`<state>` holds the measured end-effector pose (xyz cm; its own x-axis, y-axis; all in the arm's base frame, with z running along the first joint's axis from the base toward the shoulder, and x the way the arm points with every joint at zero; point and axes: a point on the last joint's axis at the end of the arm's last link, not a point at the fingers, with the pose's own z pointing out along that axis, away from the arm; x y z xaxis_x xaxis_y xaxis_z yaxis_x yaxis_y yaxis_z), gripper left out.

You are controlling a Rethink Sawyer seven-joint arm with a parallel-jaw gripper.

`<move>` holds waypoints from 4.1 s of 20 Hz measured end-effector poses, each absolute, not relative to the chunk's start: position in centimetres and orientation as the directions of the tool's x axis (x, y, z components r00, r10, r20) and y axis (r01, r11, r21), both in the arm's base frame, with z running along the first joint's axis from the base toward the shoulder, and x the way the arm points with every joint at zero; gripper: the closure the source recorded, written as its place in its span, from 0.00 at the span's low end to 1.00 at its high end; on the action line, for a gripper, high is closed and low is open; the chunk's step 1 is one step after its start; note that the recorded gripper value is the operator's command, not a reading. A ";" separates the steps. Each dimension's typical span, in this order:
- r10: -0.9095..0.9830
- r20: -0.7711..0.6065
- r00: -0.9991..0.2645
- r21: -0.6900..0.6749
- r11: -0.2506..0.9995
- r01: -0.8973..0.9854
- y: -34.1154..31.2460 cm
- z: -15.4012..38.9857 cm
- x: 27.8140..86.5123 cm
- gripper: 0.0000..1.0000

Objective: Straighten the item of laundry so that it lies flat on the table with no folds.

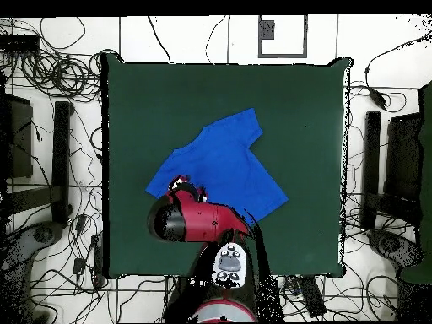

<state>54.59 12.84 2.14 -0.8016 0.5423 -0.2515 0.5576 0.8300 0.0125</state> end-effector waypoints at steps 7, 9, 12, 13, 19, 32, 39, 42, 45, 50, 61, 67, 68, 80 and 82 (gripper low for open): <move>0.524 -0.242 -0.816 0.005 0.842 0.539 14.0 1.6 54.0 0.00; 0.517 -0.237 -0.822 0.001 0.847 0.532 14.5 1.4 53.7 0.00; 0.500 -0.232 -0.834 -0.003 0.858 0.514 15.6 1.1 53.1 0.00; 0.495 -0.231 -0.837 -0.004 0.860 0.510 15.8 1.0 53.0 0.00; 0.486 -0.220 -0.846 -0.012 0.866 0.500 16.5 0.3 52.4 0.00; 0.470 -0.170 -0.866 -0.050 0.874 0.484 17.7 -2.7 49.9 0.00; 0.460 -0.167 -0.872 -0.056 0.879 0.474 18.4 -4.6 48.8 0.00; 0.462 -0.178 -0.869 -0.050 0.877 0.477 18.4 -4.5 48.9 0.00; 0.463 -0.178 -0.868 -0.051 0.877 0.478 18.4 -4.5 48.9 0.00; 0.466 -0.178 -0.866 -0.051 0.875 0.481 18.4 -4.5 49.0 0.00; 0.475 -0.182 -0.861 -0.055 0.869 0.491 18.5 -4.5 49.0 0.00; 0.493 -0.187 -0.850 -0.058 0.858 0.511 18.7 -4.5 49.1 0.00; 0.496 -0.187 -0.848 -0.058 0.856 0.513 18.7 -4.5 49.1 0.00; 0.518 -0.193 -0.834 -0.062 0.841 0.537 19.0 -4.6 49.2 0.00; 0.518 -0.196 -0.832 -0.064 0.840 0.538 19.1 -4.6 49.1 0.00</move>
